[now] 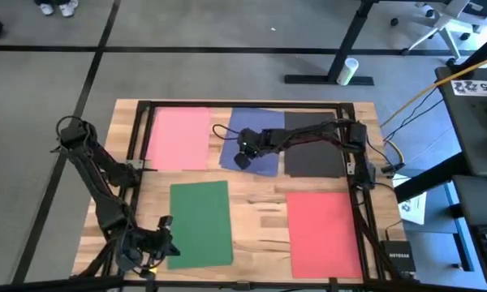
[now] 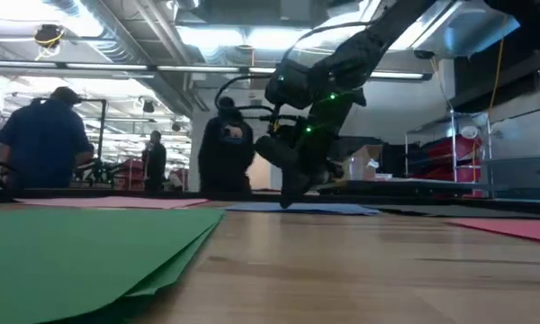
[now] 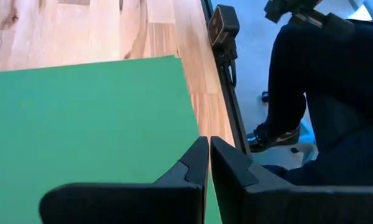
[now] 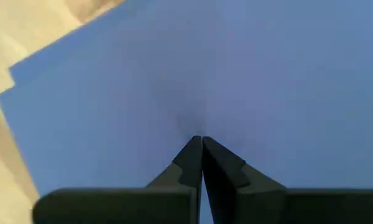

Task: Organize paper
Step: Adjust the papers on the table

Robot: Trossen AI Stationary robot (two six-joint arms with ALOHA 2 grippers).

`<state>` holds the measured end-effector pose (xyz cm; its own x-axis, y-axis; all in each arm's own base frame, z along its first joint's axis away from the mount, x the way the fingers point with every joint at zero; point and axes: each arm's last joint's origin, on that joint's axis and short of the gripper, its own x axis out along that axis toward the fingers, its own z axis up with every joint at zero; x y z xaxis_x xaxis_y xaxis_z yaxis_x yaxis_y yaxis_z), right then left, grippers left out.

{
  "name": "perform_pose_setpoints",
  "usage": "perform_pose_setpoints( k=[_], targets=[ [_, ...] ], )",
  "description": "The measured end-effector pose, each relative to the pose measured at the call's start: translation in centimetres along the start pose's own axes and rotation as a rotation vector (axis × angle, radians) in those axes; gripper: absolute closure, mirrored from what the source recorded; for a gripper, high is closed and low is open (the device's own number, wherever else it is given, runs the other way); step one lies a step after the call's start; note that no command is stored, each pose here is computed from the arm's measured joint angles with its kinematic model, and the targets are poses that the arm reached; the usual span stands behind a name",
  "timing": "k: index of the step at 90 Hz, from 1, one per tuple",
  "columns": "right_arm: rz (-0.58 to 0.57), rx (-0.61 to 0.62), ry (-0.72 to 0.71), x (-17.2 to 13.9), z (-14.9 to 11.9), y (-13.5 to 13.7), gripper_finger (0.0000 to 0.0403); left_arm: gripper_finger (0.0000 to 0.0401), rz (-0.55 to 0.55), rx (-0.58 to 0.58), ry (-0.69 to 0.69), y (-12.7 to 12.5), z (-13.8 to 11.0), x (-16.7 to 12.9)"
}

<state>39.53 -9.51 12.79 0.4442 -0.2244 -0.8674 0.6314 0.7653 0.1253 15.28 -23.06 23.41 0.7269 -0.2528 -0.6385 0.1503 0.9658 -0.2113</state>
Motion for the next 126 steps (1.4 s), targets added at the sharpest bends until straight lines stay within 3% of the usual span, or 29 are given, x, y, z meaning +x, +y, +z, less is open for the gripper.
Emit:
perform_pose_setpoints(
  k=[39,54,66,92,126],
  targets=[
    [0.092,-0.073,0.029,-0.1,-0.3,0.8,0.0403,0.0401,0.001,0.002,0.001,0.0,0.0,0.0],
    [0.013,-0.166,-0.132,-0.7,0.2,3.0,0.0403,0.0401,0.001,0.002,0.001,0.0,0.0,0.0],
    [0.099,-0.157,-0.238,-1.1,1.7,4.2,0.0403,0.0401,0.001,0.005,0.001,0.0,0.0,0.0],
    [0.158,-0.167,-0.122,2.8,0.6,4.5,0.0403,0.0401,0.001,0.009,0.001,0.0,0.0,0.0],
    [0.270,-0.220,-0.045,2.9,-0.6,5.9,0.0403,0.0401,0.005,0.022,0.005,0.1,-0.1,0.0]
  ],
)
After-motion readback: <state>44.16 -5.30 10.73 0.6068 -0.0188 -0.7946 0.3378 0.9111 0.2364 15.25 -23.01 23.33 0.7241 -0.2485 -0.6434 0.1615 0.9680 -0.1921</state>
